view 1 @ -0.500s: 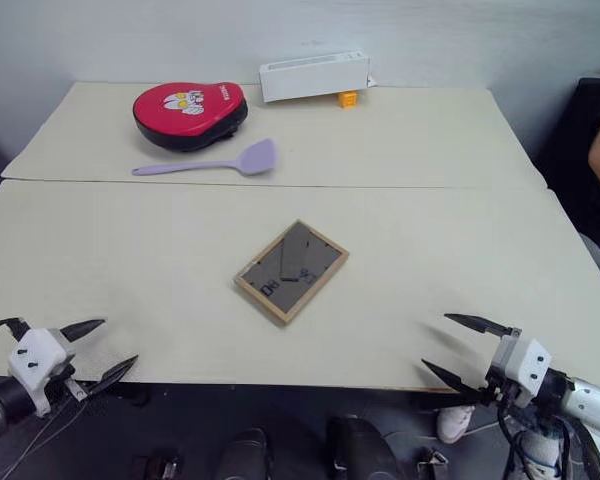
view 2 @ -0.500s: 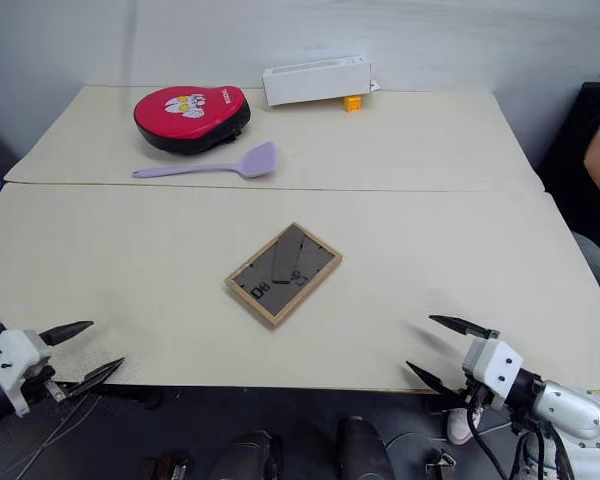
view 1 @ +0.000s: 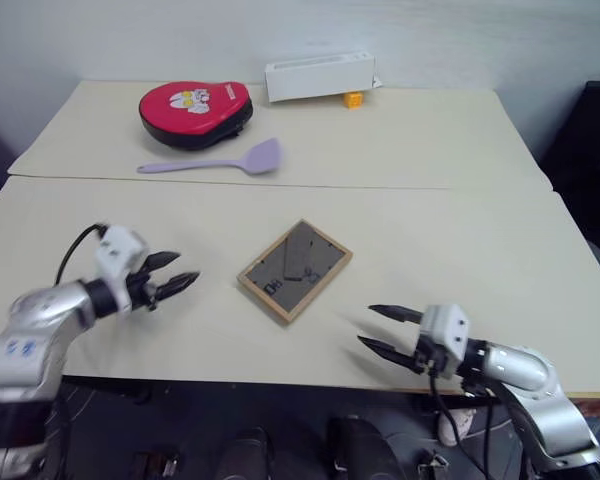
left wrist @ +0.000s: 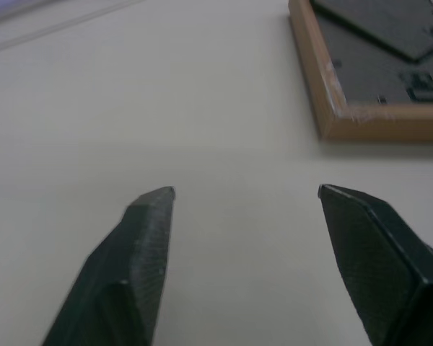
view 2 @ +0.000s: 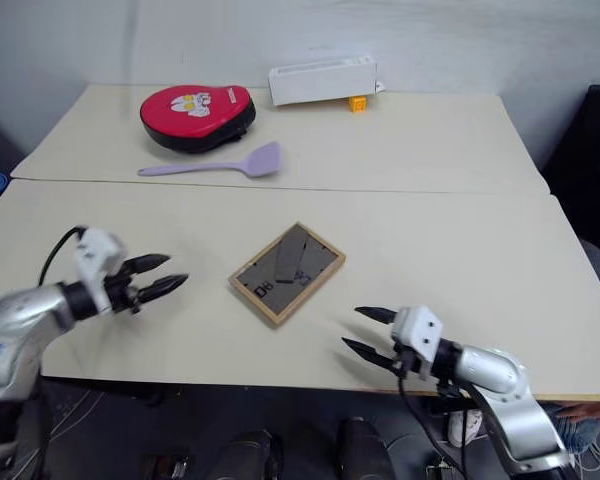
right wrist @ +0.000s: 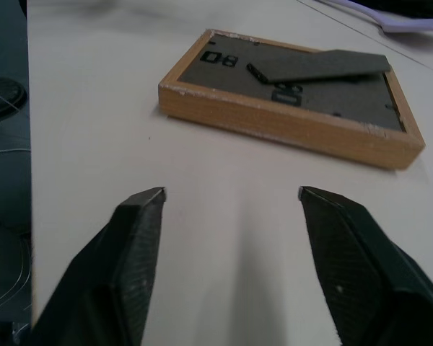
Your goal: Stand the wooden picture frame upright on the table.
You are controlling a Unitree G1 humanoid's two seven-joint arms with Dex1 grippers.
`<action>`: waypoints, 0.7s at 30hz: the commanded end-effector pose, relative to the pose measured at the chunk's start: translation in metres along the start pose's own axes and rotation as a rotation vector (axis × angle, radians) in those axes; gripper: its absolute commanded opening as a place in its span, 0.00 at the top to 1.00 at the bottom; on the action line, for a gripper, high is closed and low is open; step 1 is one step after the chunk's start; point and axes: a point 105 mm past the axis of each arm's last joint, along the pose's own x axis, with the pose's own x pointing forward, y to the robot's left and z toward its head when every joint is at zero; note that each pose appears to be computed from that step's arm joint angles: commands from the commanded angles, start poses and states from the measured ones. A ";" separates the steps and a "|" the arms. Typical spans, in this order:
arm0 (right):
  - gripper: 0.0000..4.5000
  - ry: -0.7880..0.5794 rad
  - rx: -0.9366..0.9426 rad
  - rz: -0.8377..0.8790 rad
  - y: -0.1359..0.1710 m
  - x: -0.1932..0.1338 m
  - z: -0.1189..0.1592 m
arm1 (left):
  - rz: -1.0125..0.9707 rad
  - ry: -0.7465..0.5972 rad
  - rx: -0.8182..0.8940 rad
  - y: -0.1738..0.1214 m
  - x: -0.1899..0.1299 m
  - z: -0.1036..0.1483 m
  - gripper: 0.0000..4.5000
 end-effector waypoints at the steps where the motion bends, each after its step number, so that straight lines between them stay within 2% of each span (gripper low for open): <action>1: 0.67 0.055 -0.016 0.011 -0.002 0.017 -0.009 | -0.008 0.043 0.055 0.001 0.030 -0.008 0.62; 5: 0.98 0.060 -0.037 0.001 -0.006 0.041 -0.008 | -0.067 0.002 0.126 -0.011 0.070 0.000 0.90; 6: 1.00 0.061 -0.046 -0.011 -0.008 0.047 -0.007 | -0.080 -0.004 0.136 -0.015 0.078 0.001 0.97; 7: 1.00 0.059 -0.049 -0.017 -0.009 0.051 -0.005 | -0.093 -0.013 0.144 -0.018 0.083 0.002 0.99; 14: 1.00 0.056 -0.068 -0.076 -0.021 0.064 0.002 | -0.233 -0.060 0.138 -0.053 0.092 0.002 0.99; 18: 1.00 0.106 -0.131 -0.069 -0.044 0.051 -0.002 | -0.319 -0.029 0.074 -0.085 0.082 -0.003 0.99; 21: 1.00 0.115 -0.126 -0.049 -0.049 0.048 -0.004 | -0.353 -0.023 0.043 -0.102 0.076 -0.004 0.99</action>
